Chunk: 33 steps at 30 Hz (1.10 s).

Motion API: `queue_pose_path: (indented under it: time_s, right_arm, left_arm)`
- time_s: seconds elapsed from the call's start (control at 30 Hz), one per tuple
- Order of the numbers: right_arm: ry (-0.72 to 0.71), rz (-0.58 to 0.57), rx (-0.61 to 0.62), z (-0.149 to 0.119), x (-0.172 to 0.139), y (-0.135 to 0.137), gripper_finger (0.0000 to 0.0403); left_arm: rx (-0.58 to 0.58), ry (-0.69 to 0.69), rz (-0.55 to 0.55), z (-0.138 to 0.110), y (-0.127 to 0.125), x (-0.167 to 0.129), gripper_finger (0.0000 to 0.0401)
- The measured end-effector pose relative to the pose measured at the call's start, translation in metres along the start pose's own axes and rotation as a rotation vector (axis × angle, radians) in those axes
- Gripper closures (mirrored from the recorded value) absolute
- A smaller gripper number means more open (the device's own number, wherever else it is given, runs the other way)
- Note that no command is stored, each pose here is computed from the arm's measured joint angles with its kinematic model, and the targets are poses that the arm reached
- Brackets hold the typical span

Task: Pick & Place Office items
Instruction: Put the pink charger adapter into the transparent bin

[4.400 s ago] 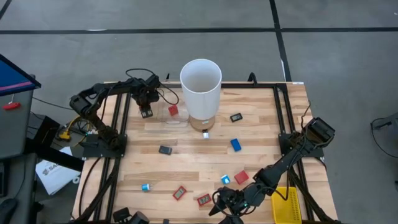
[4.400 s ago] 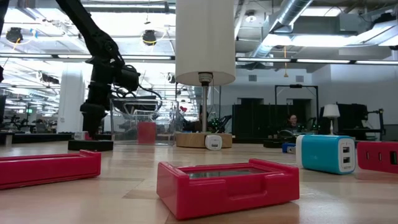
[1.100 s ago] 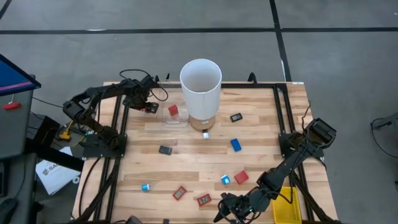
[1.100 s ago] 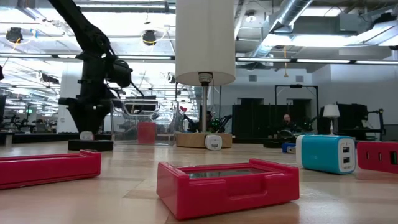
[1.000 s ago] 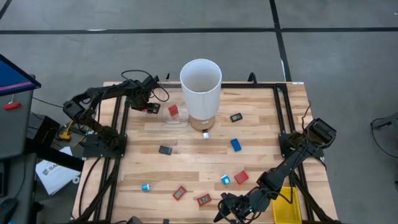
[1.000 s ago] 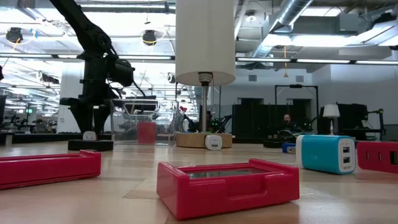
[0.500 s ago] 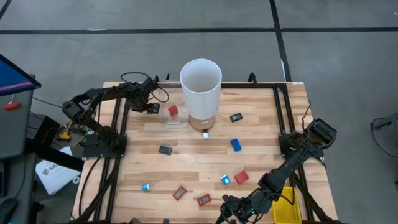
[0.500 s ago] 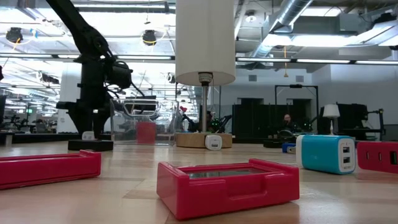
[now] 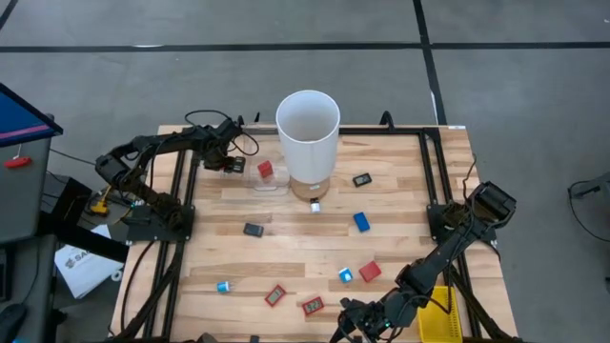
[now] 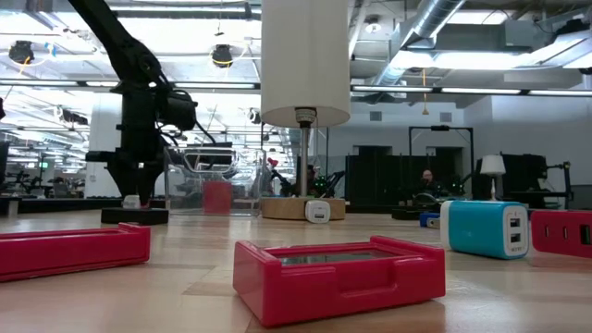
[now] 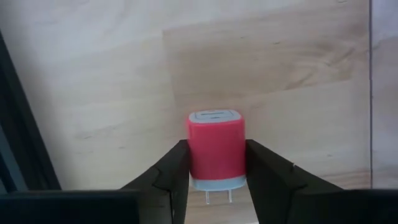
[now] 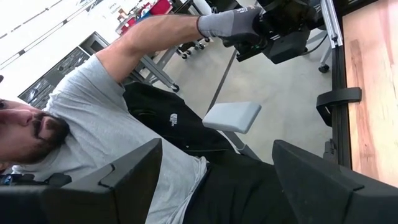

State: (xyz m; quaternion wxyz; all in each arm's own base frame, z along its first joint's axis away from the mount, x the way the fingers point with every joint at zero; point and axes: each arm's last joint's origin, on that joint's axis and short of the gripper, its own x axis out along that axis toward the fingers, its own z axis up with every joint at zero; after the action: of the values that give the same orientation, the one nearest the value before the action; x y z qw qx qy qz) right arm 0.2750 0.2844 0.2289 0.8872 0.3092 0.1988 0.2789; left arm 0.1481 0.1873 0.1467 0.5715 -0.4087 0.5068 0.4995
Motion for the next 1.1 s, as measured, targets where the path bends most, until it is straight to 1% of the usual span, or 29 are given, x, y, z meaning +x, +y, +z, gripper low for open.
queue_pose_path:
  time_s: [0.33,0.53,0.73,0.8,0.87,0.97,1.1]
  right_arm:
    - [0.000,0.000,0.000,0.000,0.000,0.000,0.0106]
    - [-0.001,-0.001,0.000,0.000,0.000,0.000,0.0106]
    - [-0.002,-0.002,0.001,0.001,0.000,-0.001,0.0106]
    - [-0.004,-0.004,0.001,0.002,0.000,-0.002,0.0106]
    - [-0.007,-0.007,0.002,0.003,0.000,-0.003,0.0106]
    - [-0.008,-0.009,0.003,0.004,0.001,-0.004,0.0106]
    - [0.000,-0.001,0.005,0.007,0.001,-0.007,0.0106]
  left_arm:
    - [0.038,-0.015,-0.006,-0.001,0.001,-0.003,0.0281]
    - [0.046,-0.080,-0.053,-0.004,0.006,-0.026,0.0281]
    - [0.037,-0.177,-0.154,-0.015,0.015,-0.060,0.0281]
    - [0.037,-0.211,-0.206,-0.020,0.018,-0.072,0.0281]
    - [0.047,-0.257,-0.284,-0.024,0.018,-0.084,0.0281]
    - [0.084,-0.322,-0.392,-0.030,0.017,-0.100,0.0279]
    - [0.156,-0.365,-0.461,-0.035,0.010,-0.108,0.0281]
